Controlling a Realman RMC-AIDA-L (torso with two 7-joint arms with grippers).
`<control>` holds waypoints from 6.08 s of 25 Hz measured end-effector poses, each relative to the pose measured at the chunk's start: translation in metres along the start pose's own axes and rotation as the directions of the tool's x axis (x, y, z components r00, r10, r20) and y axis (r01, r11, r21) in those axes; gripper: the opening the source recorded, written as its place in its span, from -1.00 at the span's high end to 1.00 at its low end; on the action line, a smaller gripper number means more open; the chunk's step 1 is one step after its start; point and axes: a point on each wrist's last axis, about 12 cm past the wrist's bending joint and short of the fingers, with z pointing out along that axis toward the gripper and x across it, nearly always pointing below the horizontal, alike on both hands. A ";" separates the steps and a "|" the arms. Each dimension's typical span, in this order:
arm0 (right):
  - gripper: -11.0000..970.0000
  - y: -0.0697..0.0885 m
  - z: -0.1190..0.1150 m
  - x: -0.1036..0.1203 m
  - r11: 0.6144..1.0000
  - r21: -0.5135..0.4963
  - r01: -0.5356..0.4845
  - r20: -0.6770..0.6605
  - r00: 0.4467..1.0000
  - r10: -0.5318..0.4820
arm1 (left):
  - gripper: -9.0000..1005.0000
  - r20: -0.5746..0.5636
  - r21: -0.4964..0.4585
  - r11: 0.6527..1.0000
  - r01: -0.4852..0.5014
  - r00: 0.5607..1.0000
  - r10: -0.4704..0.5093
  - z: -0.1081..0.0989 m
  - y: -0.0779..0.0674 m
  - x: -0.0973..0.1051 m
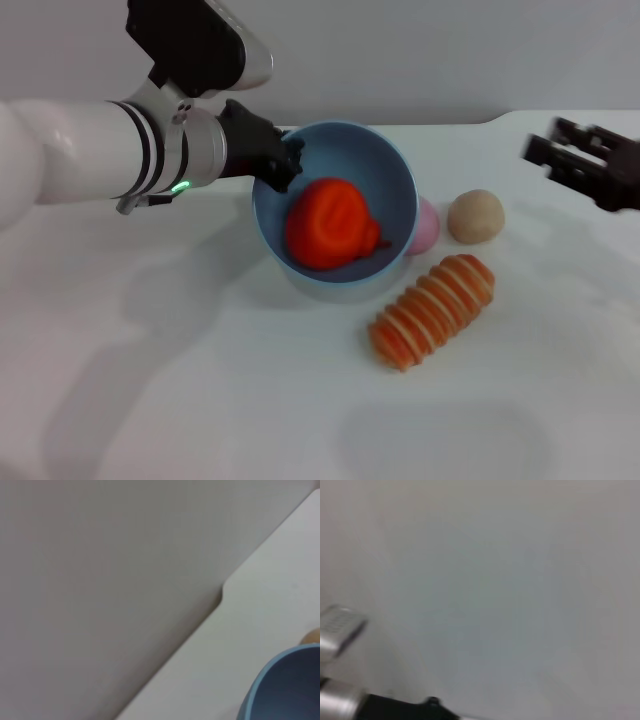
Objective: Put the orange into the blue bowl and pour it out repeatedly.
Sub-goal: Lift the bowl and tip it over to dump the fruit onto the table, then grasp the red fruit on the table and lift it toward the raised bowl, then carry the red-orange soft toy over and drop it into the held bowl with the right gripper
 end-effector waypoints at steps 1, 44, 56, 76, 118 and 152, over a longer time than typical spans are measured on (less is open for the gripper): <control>-0.25 -0.003 -0.007 0.007 0.999 0.031 0.008 0.012 1.000 -0.008 | 0.98 0.008 -0.009 1.000 -0.018 1.000 0.018 0.001 -0.001 0.000; -0.44 -0.011 -0.036 0.043 0.978 0.199 -0.060 0.198 0.980 0.020 | 0.98 0.299 -0.341 0.907 -0.247 0.886 0.354 -0.031 -0.049 0.019; -0.43 -0.008 -0.008 0.020 0.987 0.031 -0.159 -0.180 0.970 0.162 | 0.98 0.004 -0.015 0.978 0.208 0.978 -0.208 -0.026 0.040 0.000; -0.42 0.065 0.136 0.044 0.915 -0.271 -0.299 -0.683 0.729 0.036 | 0.98 -0.069 -0.018 0.981 0.193 0.979 -0.194 -0.022 0.046 -0.009; 0.69 0.117 0.151 0.077 0.889 -0.380 -0.256 -0.676 0.733 -0.078 | 0.98 -0.076 -0.011 0.985 0.172 0.982 -0.173 -0.014 0.033 -0.001; 0.78 0.034 0.080 -0.020 0.955 -0.294 -0.036 -0.187 0.982 -0.021 | 0.99 -0.133 0.154 0.988 -0.019 0.990 0.040 0.000 -0.019 -0.037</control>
